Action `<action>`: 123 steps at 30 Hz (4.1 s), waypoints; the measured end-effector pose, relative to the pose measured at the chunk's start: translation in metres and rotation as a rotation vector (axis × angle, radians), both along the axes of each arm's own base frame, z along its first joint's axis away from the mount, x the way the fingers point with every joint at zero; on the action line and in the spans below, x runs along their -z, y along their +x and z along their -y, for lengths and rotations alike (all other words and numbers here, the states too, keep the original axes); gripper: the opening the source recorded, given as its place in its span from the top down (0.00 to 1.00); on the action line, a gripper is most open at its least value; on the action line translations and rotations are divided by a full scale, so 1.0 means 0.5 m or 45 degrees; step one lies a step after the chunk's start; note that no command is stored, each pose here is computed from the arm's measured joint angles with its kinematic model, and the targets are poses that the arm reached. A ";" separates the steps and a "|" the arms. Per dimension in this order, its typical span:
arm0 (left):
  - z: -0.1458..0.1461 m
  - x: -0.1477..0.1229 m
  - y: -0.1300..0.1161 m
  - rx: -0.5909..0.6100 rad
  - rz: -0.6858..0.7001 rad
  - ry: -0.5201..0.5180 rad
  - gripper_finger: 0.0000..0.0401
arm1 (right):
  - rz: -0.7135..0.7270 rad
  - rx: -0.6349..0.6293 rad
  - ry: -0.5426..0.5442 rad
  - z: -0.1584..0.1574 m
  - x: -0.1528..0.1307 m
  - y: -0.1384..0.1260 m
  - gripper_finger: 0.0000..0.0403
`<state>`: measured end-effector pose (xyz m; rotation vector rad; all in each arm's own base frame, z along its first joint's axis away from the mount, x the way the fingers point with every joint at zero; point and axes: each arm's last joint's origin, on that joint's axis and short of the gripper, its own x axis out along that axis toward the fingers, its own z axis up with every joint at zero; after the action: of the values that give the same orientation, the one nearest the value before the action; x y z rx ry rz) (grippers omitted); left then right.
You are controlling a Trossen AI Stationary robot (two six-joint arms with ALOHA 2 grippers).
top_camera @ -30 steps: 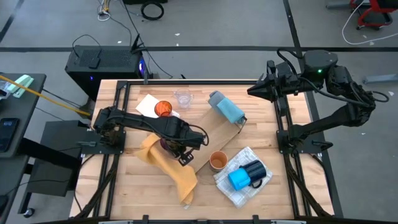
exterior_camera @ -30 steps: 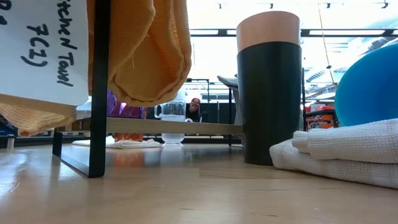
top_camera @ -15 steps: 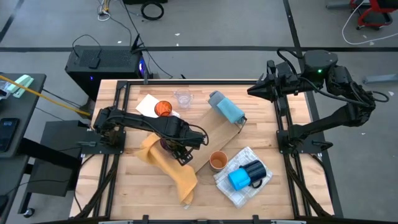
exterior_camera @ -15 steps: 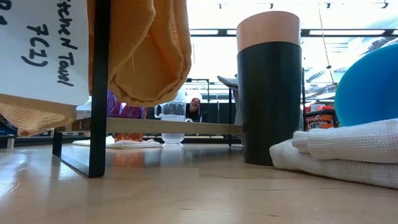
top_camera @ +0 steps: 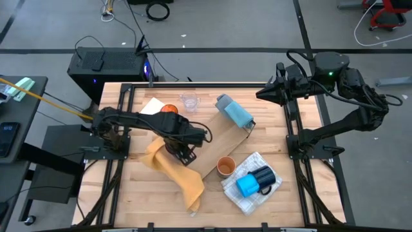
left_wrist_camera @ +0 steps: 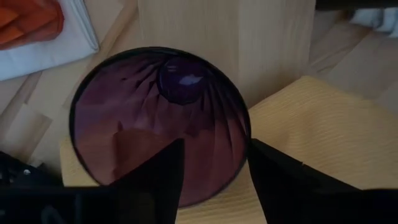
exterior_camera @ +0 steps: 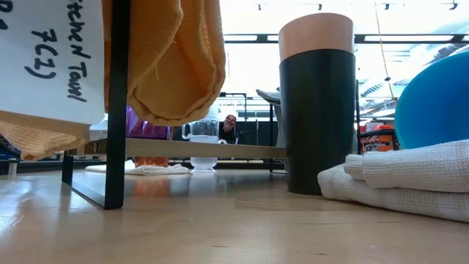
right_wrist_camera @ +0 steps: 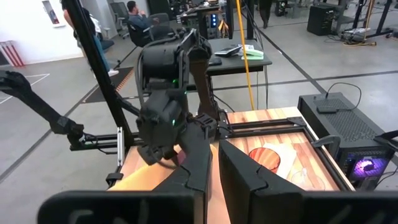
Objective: Stack small to large cups/mugs on shelf
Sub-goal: Remove the orange cup from the top of the black cup
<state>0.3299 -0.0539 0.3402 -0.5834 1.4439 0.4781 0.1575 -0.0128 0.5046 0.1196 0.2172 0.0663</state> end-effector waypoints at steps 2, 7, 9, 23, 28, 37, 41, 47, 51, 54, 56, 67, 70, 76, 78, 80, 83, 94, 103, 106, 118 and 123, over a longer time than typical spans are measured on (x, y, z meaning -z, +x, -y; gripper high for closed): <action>0.000 -0.012 -0.003 0.001 0.025 -0.004 0.55 | 0.000 0.000 0.000 0.000 0.000 0.000 0.90; -0.001 -0.051 -0.003 0.002 0.125 0.000 0.55 | 0.000 0.000 0.000 0.000 0.000 0.000 0.90; -0.001 -0.063 -0.003 0.001 0.155 0.000 0.55 | 0.001 0.000 0.000 0.000 0.000 0.000 0.90; -0.031 -0.250 0.007 0.006 0.906 0.566 0.56 | 0.002 -0.001 -0.005 0.000 0.000 0.000 0.90; -0.067 -0.280 0.029 -0.042 1.088 0.680 0.53 | 0.004 -0.002 -0.010 0.000 -0.001 -0.001 0.90; -0.049 -0.283 0.105 0.075 1.549 0.483 0.46 | 0.072 0.016 -0.034 -0.005 -0.014 -0.047 0.90; -0.032 -0.243 0.121 0.117 1.496 0.335 0.47 | 0.126 0.055 -0.049 -0.007 -0.024 -0.082 0.90; -0.024 -0.209 0.132 0.175 1.422 0.262 0.50 | 0.180 0.115 -0.064 -0.008 -0.031 -0.118 0.90; -0.017 -0.177 0.154 0.254 1.355 0.192 0.52 | 0.176 0.135 -0.059 -0.007 -0.031 -0.116 0.90; -0.013 -0.152 0.164 0.325 1.272 0.162 0.52 | 0.158 0.139 -0.041 -0.006 -0.029 -0.105 0.90; -0.012 -0.134 0.171 0.371 1.213 0.164 0.52 | 0.153 0.144 -0.021 -0.005 -0.028 -0.101 0.90; -0.007 -0.103 0.172 0.608 1.066 0.147 0.53 | 0.182 0.183 0.083 -0.006 -0.032 -0.117 0.90; -0.003 -0.149 0.158 0.671 1.160 0.199 0.54 | 0.186 0.088 0.119 -0.012 -0.033 -0.122 0.90; 0.031 -0.347 0.075 0.754 1.653 0.733 0.58 | 0.291 -0.295 0.131 -0.045 -0.049 -0.104 0.90; 0.035 -0.406 0.018 0.741 1.839 0.926 0.60 | 0.307 -0.374 0.099 -0.057 -0.047 -0.096 0.90; 0.019 -0.456 -0.047 0.656 1.937 1.048 0.62 | 0.321 -0.419 0.075 -0.067 -0.045 -0.095 0.90; -0.010 -0.496 -0.162 0.568 1.893 1.112 0.66 | 0.342 -0.435 0.049 -0.074 -0.044 -0.105 0.90; -0.062 -0.473 -0.419 0.590 1.656 1.023 0.75 | 0.312 -0.374 0.074 -0.075 -0.031 -0.102 0.90; -0.107 -0.354 -0.579 0.463 1.923 0.883 0.80 | 0.352 -0.217 0.095 -0.080 -0.036 -0.034 0.90; -0.105 -0.283 -0.585 0.457 2.085 0.841 0.81 | 0.359 -0.163 0.086 -0.082 -0.034 -0.004 0.90; -0.063 -0.040 -0.471 0.549 2.012 0.575 0.83 | -0.070 0.085 0.252 -0.096 0.054 0.124 0.90; -0.061 -0.019 -0.464 0.523 1.972 0.519 0.85 | -0.401 0.116 0.347 -0.121 0.122 0.174 0.90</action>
<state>0.0980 -0.0235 0.3498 -0.1629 -0.0549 -0.0871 0.2445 0.0476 0.4434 0.4126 0.5171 -0.0146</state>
